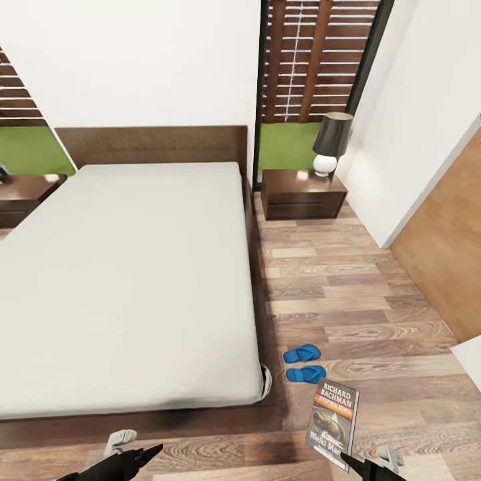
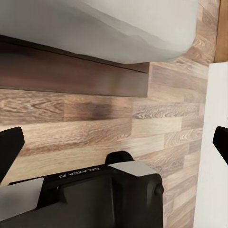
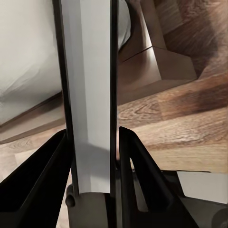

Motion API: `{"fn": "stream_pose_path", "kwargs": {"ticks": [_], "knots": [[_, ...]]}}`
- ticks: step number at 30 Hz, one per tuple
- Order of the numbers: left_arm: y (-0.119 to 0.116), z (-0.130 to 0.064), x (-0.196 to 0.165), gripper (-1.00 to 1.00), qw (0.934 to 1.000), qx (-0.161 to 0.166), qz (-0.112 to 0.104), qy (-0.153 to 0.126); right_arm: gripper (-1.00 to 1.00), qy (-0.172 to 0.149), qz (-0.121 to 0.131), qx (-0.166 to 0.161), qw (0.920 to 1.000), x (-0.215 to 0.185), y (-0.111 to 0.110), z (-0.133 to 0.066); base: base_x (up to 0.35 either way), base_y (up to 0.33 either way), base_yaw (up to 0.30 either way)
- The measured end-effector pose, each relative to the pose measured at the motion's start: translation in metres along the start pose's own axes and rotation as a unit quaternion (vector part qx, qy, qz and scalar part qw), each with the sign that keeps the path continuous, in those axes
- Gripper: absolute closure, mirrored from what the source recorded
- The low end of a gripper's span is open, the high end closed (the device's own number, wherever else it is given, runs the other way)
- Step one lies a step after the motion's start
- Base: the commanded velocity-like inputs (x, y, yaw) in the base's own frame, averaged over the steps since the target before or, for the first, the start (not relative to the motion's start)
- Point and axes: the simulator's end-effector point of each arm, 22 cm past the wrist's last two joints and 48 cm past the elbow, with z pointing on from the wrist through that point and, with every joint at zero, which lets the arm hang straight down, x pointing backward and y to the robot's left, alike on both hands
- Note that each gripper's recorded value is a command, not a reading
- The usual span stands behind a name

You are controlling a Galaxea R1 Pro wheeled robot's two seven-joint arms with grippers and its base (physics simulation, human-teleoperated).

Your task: In the bedroom, move the book from the bed onto either nightstand, and place the two sandals side by side next to the bed.

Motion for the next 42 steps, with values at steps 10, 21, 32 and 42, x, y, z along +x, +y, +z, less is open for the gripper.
{"fn": "stream_pose_path", "kwargs": {"ticks": [10,21,32,42], "knots": [[-0.004,-0.001,-0.006,-1.00,1.0000,0.002,0.005,-0.006,1.00,-0.006,-0.004,-0.003,1.0000,-0.006,0.004,-0.001,0.000,0.000,0.000],[-0.008,-0.003,-0.012,-1.00,0.9999,0.006,0.009,-0.012,1.00,-0.013,-0.009,-0.005,0.9999,-0.012,0.008,-0.002,0.000,0.000,0.000],[-0.013,-0.005,-0.019,-1.00,0.9997,0.009,0.014,-0.019,1.00,-0.020,-0.014,-0.009,0.9997,-0.018,0.013,-0.004,0.000,0.000,0.000],[-0.017,-0.006,-0.025,-1.00,0.9994,0.012,0.019,-0.025,1.00,-0.026,-0.019,-0.012,0.9994,-0.024,0.017,-0.005,0.000,0.000,0.000]]}}
